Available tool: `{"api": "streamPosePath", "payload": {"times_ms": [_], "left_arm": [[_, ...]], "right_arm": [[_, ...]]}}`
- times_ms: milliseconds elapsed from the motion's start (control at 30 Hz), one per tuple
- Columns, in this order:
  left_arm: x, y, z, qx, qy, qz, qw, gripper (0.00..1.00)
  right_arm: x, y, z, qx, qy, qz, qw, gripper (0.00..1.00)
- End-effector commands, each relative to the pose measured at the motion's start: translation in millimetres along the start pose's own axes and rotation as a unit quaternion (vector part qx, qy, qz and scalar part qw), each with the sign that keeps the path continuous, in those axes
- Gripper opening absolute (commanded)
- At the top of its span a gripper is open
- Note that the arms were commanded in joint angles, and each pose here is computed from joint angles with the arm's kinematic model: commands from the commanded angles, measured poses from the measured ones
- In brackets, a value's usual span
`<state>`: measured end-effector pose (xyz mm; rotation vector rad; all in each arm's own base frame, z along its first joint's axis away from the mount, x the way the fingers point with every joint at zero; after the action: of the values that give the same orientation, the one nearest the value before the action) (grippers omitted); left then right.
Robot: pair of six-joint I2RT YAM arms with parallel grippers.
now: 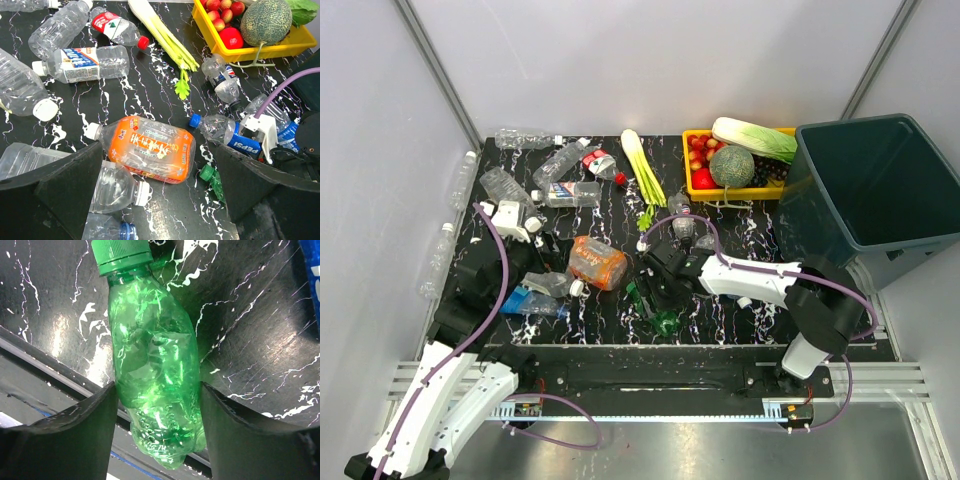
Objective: Put the plastic bottles in the bin
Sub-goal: Pick up the plastic bottle from the corner of the board.
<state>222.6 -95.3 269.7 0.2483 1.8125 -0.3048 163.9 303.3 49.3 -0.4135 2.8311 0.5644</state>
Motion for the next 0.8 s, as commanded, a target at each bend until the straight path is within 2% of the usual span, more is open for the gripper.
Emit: {"api": "streamPosePath", "payload": {"times_ms": [0, 167, 300, 433, 567, 767], "left_arm": [[-7, 3, 1, -0.012, -0.016, -0.004, 1.000, 0.99], [-6, 4, 2, -0.014, -0.012, -0.003, 1.000, 0.99], [-7, 5, 2, -0.017, -0.013, -0.004, 1.000, 0.99], [-6, 6, 1, -0.019, -0.013, -0.003, 1.000, 0.99], [-5, 6, 3, -0.021, -0.010, -0.004, 1.000, 0.99], [-3, 8, 4, -0.024, -0.007, -0.003, 1.000, 0.99]], "right_arm": [[-12, 8, -10, -0.003, -0.030, -0.008, 1.000, 0.66], [-22, 14, -30, -0.016, -0.061, -0.004, 0.998, 0.55], [-38, 24, -54, -0.027, -0.096, -0.004, 0.995, 0.52], [-69, 37, -86, -0.034, -0.166, -0.031, 0.985, 0.52], [-116, 24, -124, 0.040, -0.263, -0.036, 0.963, 0.48], [-181, -13, -188, 0.140, -0.383, -0.004, 0.913, 0.45]]}}
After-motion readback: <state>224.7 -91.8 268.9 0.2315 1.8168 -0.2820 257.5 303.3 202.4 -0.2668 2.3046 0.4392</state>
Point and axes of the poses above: each gripper's point midway between its finger pads, its own z axis out along the fingers, its own y axis along the line the jaws close on, x = y × z, the point moved 1 cm from there along -z, back along the fingers, and after that the axes turned 9 degrees about z, right-handed, at the moved point
